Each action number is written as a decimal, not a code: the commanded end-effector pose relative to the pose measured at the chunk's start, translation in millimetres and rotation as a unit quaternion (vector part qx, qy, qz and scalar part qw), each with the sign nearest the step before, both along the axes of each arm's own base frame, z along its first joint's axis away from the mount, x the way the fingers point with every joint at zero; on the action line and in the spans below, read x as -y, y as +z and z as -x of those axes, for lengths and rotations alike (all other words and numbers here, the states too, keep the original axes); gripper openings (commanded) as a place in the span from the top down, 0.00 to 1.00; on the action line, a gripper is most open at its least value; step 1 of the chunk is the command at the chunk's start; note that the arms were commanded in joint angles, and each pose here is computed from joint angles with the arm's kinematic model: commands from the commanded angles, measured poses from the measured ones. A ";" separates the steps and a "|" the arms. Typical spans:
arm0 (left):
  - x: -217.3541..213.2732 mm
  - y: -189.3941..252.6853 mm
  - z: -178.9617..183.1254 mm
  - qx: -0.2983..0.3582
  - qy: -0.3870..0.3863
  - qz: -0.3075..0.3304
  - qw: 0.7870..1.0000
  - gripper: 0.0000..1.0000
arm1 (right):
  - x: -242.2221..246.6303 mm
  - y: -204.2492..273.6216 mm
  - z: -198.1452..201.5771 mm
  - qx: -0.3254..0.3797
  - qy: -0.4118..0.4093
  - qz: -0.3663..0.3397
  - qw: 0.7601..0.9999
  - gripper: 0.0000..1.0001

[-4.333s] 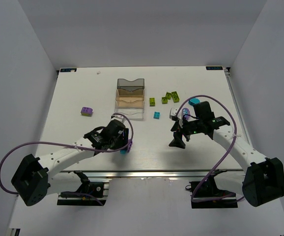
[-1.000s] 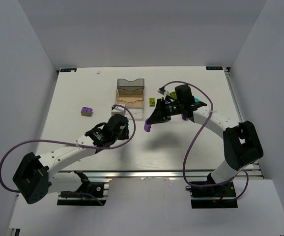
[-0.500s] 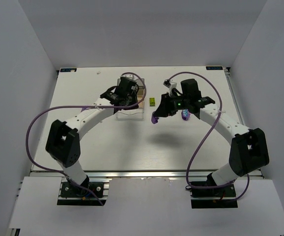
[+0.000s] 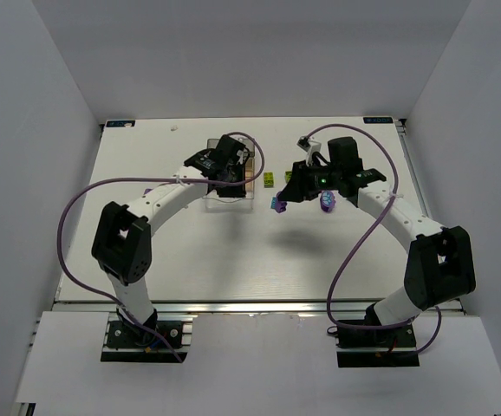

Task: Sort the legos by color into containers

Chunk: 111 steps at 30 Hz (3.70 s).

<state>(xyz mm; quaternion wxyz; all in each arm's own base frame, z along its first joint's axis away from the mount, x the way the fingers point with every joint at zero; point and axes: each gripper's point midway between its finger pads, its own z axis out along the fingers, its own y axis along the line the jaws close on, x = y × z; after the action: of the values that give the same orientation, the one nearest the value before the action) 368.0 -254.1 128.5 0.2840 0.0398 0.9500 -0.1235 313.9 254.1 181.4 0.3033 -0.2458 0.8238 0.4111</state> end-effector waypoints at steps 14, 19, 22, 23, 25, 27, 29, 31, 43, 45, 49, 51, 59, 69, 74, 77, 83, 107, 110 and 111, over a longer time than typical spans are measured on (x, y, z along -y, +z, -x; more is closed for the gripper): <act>7.4 -20.4 -19.6 -0.022 -0.038 -0.015 0.999 0.87 | 6.4 6.2 -0.4 0.016 0.001 -0.007 1.000 1.00; 8.1 -14.3 -28.3 -0.012 -0.035 -0.013 0.999 0.83 | 7.4 2.2 1.9 0.010 0.002 -0.006 1.000 1.00; 7.6 -16.0 -30.9 -0.013 -0.037 -0.017 0.999 0.82 | 7.3 0.9 3.0 0.008 0.003 -0.006 1.000 1.00; 7.3 -20.1 -32.0 -0.017 -0.037 -0.020 0.999 0.81 | 7.5 0.2 2.4 0.007 0.003 -0.007 1.000 1.00; 6.8 -22.8 -33.1 -0.020 -0.038 -0.023 0.999 0.80 | 7.6 0.0 2.2 0.007 0.002 -0.006 1.000 1.00; 7.3 -23.2 -36.8 -0.019 -0.038 -0.023 0.999 0.76 | 7.9 -0.9 2.3 0.006 0.003 -0.006 1.000 1.00; 7.6 -24.8 -38.8 -0.019 -0.037 -0.024 0.999 0.69 | 8.1 -2.0 2.9 0.004 0.003 -0.006 1.000 1.00; 8.0 -26.0 -38.9 -0.020 -0.037 -0.023 0.999 0.63 | 7.8 -2.5 4.2 0.003 0.004 -0.006 1.000 1.00; 5.4 -6.7 -46.6 0.004 -0.023 -0.022 0.999 0.32 | 7.3 -5.2 1.2 0.008 0.009 -0.002 1.000 1.00; 2.3 11.4 -49.7 0.024 -0.011 -0.019 0.999 0.39 | 5.7 -1.9 -3.9 0.014 0.009 -0.003 1.000 1.00; -18.6 37.0 -38.2 0.056 0.035 -0.005 0.998 0.80 | -10.7 -0.3 -25.5 0.032 0.017 0.005 0.999 1.00; -32.3 66.5 -29.2 0.091 0.063 0.022 0.994 0.86 | -21.9 14.5 -44.2 0.063 0.012 0.005 0.998 1.00; -95.4 50.7 47.9 0.091 0.157 0.049 0.982 0.39 | -77.7 24.5 -108.0 0.143 -0.003 0.017 0.990 1.00; -138.0 41.6 99.2 0.097 0.256 0.086 0.958 0.31 | -112.6 9.1 -171.8 0.236 -0.054 0.036 0.970 0.90; -151.3 44.0 109.4 0.102 0.280 0.083 0.951 0.28 | -113.0 11.1 -194.6 0.270 -0.080 0.044 0.959 0.81; -154.7 43.8 111.6 0.101 0.290 0.082 0.948 0.27 | -113.5 3.7 -204.9 0.271 -0.092 0.051 0.957 0.74; -163.6 51.4 107.6 0.098 0.325 0.078 0.937 0.21 | -117.9 -16.0 -201.3 0.274 -0.059 0.070 0.957 0.36; -261.7 -13.4 -11.2 -0.109 0.605 0.050 0.787 0.08 | -57.5 51.5 -38.0 0.322 0.151 0.017 0.935 0.74; -257.0 -27.4 -66.5 -0.110 0.614 0.072 0.779 0.15 | -35.3 22.4 0.5 0.280 0.162 0.021 0.946 0.63; -258.6 -36.5 -68.7 -0.120 0.616 0.058 0.776 0.16 | -33.2 16.6 4.7 0.269 0.161 0.021 0.949 0.63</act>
<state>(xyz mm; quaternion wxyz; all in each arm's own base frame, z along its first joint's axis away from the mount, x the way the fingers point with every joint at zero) 391.2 3.7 88.5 0.1634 -0.5673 0.8063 0.0361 334.9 298.3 202.0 0.4525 -0.4824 0.6703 0.3365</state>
